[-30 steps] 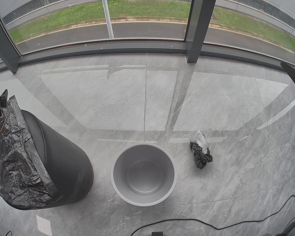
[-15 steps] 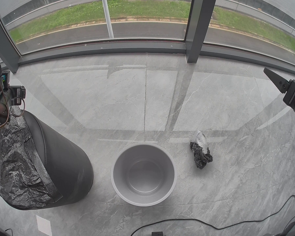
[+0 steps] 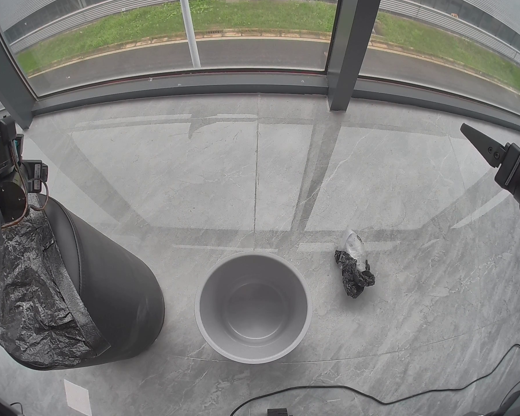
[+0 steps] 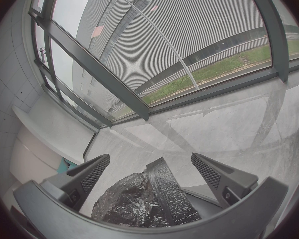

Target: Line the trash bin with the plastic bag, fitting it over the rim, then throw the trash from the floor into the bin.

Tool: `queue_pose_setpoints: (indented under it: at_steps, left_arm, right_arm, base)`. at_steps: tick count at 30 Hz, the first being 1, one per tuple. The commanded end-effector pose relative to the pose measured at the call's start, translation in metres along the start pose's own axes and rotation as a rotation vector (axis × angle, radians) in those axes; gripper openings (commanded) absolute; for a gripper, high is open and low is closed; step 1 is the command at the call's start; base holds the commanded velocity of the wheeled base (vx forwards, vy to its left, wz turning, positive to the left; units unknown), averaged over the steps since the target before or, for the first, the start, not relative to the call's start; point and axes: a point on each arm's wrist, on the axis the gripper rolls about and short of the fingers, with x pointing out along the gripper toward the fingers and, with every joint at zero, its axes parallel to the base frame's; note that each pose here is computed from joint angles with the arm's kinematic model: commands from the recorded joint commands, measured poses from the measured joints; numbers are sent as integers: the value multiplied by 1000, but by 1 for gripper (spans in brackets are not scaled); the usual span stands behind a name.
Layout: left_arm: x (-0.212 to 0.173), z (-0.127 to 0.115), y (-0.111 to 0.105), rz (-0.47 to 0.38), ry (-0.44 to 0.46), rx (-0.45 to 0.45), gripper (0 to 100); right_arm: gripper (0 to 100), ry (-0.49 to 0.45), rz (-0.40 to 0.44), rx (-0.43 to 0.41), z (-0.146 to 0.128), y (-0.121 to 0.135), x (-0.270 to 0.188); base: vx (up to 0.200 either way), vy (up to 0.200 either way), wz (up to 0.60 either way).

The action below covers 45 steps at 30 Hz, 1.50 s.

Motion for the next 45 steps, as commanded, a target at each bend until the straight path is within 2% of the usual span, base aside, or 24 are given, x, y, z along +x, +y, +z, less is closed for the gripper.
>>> queue_pose_setpoints:
  at_steps: [1, 10, 19, 45]
  left_arm:
    - [2, -3, -2, 14, 15, 7, 100]
    - [4, -7, -4, 33, 31, 9, 100]
    - [-3, -12, 1, 100, 63, 15, 100]
    - [-32, -26, 18, 101, 44, 13, 100]
  right_arm:
    - [100, 1, 1, 1, 0, 0, 0]
    - [100, 1, 1, 1, 0, 0, 0]
    - [100, 6, 1, 1, -1, 0, 1]
    - [100, 20, -7, 1, -5, -2, 4]
  base:
    - [0, 0, 0]
    - [0, 0, 0]
    - [0, 0, 0]
    - [0, 0, 0]
